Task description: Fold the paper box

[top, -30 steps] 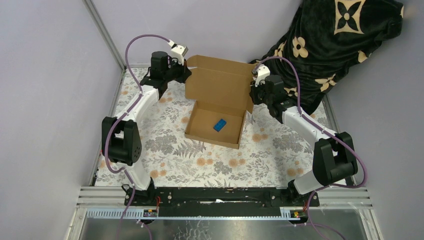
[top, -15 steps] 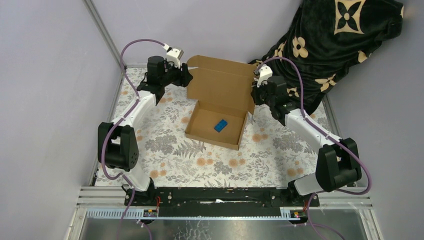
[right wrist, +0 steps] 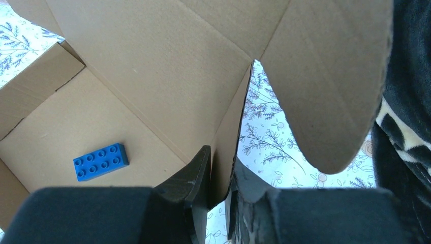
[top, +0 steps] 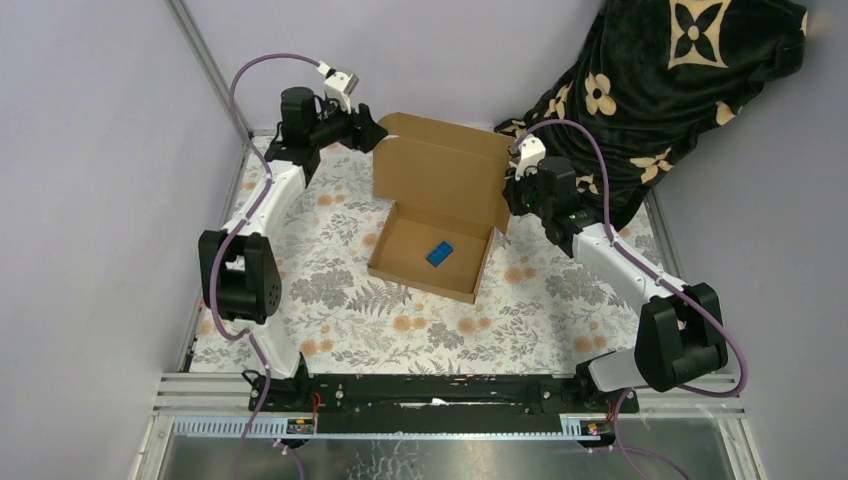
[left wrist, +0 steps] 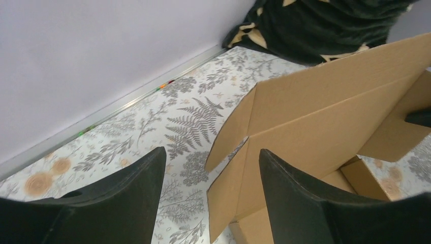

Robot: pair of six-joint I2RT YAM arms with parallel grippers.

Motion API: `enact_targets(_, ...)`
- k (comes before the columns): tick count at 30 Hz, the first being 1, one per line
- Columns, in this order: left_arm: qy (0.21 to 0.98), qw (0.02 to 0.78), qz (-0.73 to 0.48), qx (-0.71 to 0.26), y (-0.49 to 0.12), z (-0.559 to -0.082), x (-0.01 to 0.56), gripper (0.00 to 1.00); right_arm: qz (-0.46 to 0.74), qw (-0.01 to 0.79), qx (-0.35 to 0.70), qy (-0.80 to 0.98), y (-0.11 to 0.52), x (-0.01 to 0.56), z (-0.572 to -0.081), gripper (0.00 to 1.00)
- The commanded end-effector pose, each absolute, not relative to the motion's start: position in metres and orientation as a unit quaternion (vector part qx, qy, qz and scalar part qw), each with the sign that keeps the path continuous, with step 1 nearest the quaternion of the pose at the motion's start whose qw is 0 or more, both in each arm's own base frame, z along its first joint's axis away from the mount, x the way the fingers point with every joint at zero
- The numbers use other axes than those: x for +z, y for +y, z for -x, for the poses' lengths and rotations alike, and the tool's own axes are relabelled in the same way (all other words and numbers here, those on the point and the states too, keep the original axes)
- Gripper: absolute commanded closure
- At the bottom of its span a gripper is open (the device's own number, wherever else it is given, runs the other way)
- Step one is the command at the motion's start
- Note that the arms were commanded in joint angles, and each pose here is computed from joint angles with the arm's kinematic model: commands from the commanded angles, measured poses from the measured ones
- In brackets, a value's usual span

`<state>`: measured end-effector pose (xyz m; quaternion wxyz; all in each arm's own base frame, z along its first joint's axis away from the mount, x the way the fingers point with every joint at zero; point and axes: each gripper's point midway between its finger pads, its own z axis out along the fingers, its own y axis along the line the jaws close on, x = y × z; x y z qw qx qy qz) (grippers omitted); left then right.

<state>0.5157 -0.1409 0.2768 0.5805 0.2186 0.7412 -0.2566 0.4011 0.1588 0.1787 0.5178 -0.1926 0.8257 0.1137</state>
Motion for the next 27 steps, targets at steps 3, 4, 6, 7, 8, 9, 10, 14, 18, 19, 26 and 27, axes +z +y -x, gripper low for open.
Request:
enact_targets(3,0.716,0.563,-0.263,-0.318,-0.161,-0.516,0.280,0.28,0.214,0.531,0.119,0.811,0.168,0.195,-0.405,0.79)
enact_targets(4,0.718,0.557,-0.264,-0.322,-0.162,-0.515,0.276,0.30,0.215,0.530,0.119,0.811,0.168,0.195,-0.406,0.79)
enact_targets(6,0.724,0.550,-0.267,-0.321,-0.162,-0.515,0.272,0.34,0.218,0.530,0.118,0.811,0.169,0.195,-0.408,0.79)
enact_targets(7,0.727,0.546,-0.269,-0.317,-0.161,-0.515,0.268,0.37,0.218,0.529,0.117,0.812,0.169,0.194,-0.410,0.79)
enact_targets(8,0.730,0.544,-0.271,-0.313,-0.160,-0.516,0.266,0.39,0.220,0.528,0.116,0.812,0.170,0.193,-0.411,0.79)
enact_targets(9,0.734,0.541,-0.271,-0.308,-0.158,-0.516,0.264,0.42,0.220,0.527,0.115,0.813,0.170,0.193,-0.412,0.79)
enact_targets(10,0.737,0.540,-0.272,-0.304,-0.157,-0.517,0.262,0.45,0.222,0.525,0.115,0.813,0.171,0.192,-0.413,0.79)
enact_targets(14,0.740,0.540,-0.270,-0.297,-0.155,-0.518,0.262,0.57,0.224,0.525,0.114,0.813,0.171,0.193,-0.416,0.79)
enact_targets(18,0.742,0.536,-0.271,-0.297,-0.154,-0.519,0.260,0.65,0.223,0.524,0.113,0.814,0.171,0.191,-0.416,0.79)
enact_targets(19,0.744,0.535,-0.270,-0.295,-0.154,-0.519,0.258,0.66,0.223,0.524,0.113,0.814,0.171,0.190,-0.416,0.79)
enact_targets(26,0.749,0.530,-0.275,-0.287,-0.151,-0.515,0.257,0.67,0.223,0.521,0.114,0.816,0.172,0.187,-0.417,0.79)
enact_targets(27,0.750,0.529,-0.275,-0.285,-0.151,-0.515,0.256,0.66,0.223,0.521,0.114,0.816,0.172,0.188,-0.417,0.79)
